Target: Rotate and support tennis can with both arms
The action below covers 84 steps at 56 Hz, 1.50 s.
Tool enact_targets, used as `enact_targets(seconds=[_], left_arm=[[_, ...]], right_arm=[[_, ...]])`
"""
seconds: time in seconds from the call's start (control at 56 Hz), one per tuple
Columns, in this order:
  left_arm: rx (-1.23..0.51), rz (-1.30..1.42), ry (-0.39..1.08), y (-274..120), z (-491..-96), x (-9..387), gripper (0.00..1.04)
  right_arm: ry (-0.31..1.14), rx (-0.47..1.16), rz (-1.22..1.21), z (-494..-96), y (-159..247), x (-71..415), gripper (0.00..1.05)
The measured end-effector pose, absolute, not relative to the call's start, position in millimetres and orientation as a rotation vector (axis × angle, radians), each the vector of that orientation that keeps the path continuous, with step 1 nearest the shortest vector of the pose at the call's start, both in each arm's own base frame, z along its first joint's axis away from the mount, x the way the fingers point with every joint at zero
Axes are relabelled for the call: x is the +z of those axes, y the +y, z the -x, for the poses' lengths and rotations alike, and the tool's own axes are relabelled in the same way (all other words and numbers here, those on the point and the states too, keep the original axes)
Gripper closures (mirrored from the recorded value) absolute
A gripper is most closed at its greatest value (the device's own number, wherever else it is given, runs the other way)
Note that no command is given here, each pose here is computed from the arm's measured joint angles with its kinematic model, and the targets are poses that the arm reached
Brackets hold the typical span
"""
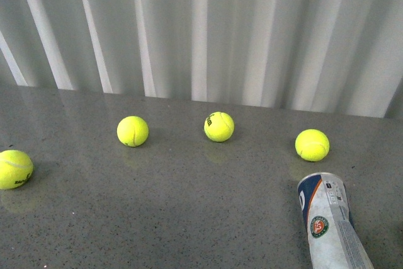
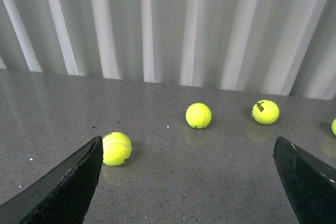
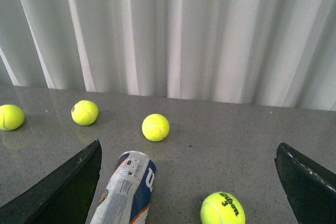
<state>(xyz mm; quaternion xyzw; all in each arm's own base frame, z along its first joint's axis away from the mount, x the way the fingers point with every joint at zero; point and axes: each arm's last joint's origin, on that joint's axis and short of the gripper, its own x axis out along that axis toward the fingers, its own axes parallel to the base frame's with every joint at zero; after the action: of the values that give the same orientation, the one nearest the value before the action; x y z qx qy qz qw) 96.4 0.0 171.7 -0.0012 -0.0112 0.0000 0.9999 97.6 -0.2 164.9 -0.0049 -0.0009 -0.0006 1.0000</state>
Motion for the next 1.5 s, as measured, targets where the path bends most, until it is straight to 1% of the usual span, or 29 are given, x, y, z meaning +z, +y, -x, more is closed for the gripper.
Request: enact_targets(seconds=[1.501], left_arm=[[0.0,0.002,-0.022,0.0,-96.4,171.7,0.07]], right_arm=[[-0.002,-0.001,0.01,-97.6,-0.2,164.9,0.07]])
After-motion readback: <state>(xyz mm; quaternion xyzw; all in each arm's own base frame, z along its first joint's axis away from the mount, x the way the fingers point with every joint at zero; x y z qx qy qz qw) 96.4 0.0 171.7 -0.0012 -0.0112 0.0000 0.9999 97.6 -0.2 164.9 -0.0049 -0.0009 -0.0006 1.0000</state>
